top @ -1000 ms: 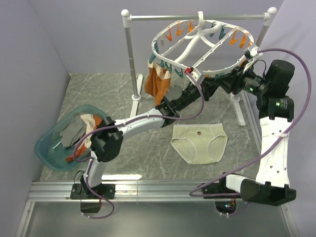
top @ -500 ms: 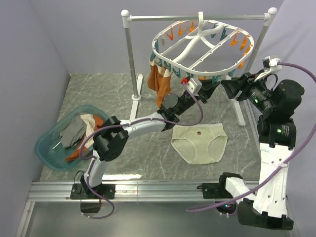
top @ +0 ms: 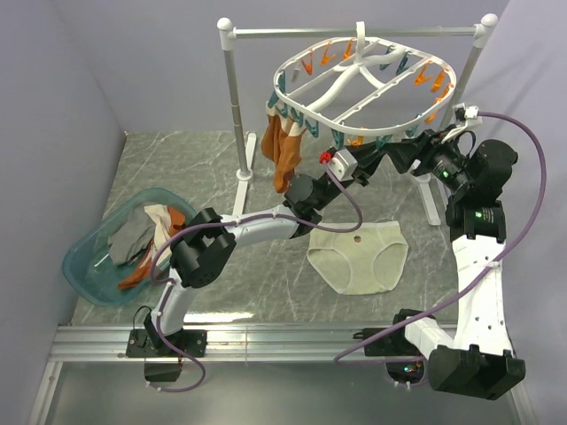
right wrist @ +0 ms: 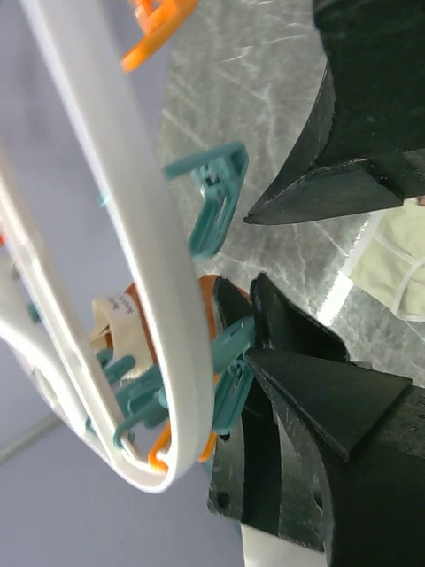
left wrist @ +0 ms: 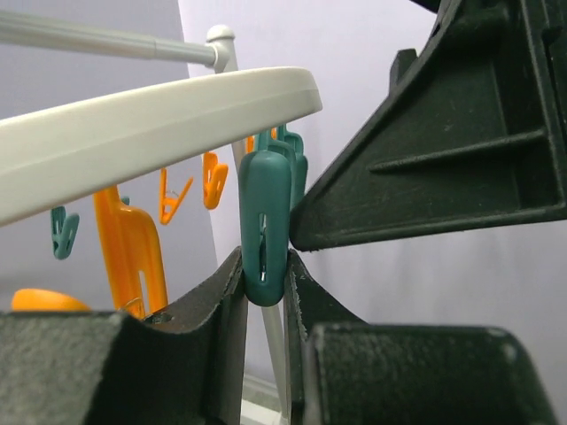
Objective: Clip the underwear to the hanger
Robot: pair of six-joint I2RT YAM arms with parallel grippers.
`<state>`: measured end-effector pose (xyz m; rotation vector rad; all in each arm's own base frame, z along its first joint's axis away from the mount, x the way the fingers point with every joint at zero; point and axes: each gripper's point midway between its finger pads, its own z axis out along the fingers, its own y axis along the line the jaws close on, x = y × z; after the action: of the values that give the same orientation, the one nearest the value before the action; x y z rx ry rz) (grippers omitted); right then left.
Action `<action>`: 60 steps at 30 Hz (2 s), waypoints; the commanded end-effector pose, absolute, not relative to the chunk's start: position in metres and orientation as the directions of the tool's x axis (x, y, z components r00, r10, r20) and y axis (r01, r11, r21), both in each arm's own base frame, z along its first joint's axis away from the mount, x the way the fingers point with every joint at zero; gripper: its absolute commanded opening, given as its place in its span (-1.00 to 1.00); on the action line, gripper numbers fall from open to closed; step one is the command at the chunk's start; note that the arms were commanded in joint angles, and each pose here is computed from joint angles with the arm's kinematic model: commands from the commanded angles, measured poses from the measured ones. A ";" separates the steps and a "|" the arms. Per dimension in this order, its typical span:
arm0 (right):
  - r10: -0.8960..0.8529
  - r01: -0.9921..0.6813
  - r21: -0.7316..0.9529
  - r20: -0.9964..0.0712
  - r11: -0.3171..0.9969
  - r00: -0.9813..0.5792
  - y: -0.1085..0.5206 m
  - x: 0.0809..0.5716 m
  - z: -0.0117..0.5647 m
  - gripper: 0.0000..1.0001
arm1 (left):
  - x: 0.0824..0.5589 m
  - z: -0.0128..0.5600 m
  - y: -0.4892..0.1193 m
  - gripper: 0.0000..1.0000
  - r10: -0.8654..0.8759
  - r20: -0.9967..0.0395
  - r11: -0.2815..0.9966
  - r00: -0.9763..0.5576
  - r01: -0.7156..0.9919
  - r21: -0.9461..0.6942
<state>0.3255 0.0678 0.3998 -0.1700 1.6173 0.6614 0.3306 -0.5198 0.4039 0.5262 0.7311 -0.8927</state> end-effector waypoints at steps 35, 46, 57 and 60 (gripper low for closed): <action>0.102 -0.600 0.005 -0.987 0.800 0.128 0.100 0.322 0.439 0.00 | 0.290 0.398 -0.526 -0.99 -0.533 -0.671 0.465 0.516 0.841 0.277; 0.107 -0.618 0.013 -0.988 0.786 0.115 0.103 0.324 0.442 -0.93 | 0.282 0.398 -0.517 -0.40 -0.531 -0.679 0.455 0.507 0.847 0.276; 0.074 -0.619 -0.002 -0.992 0.785 0.098 0.102 0.328 0.440 -1.00 | 0.249 0.384 -0.440 0.10 -0.376 -0.870 0.341 0.318 0.921 0.189; 0.072 -0.620 0.003 -0.994 0.785 0.086 0.102 0.329 0.439 -1.00 | 0.236 0.347 -0.427 0.06 -0.181 -0.969 0.279 0.167 0.954 0.112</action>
<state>0.3303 0.1027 0.4138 -0.4561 1.4656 0.5847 0.2603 -0.4453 0.3532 0.8248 0.9271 -0.9303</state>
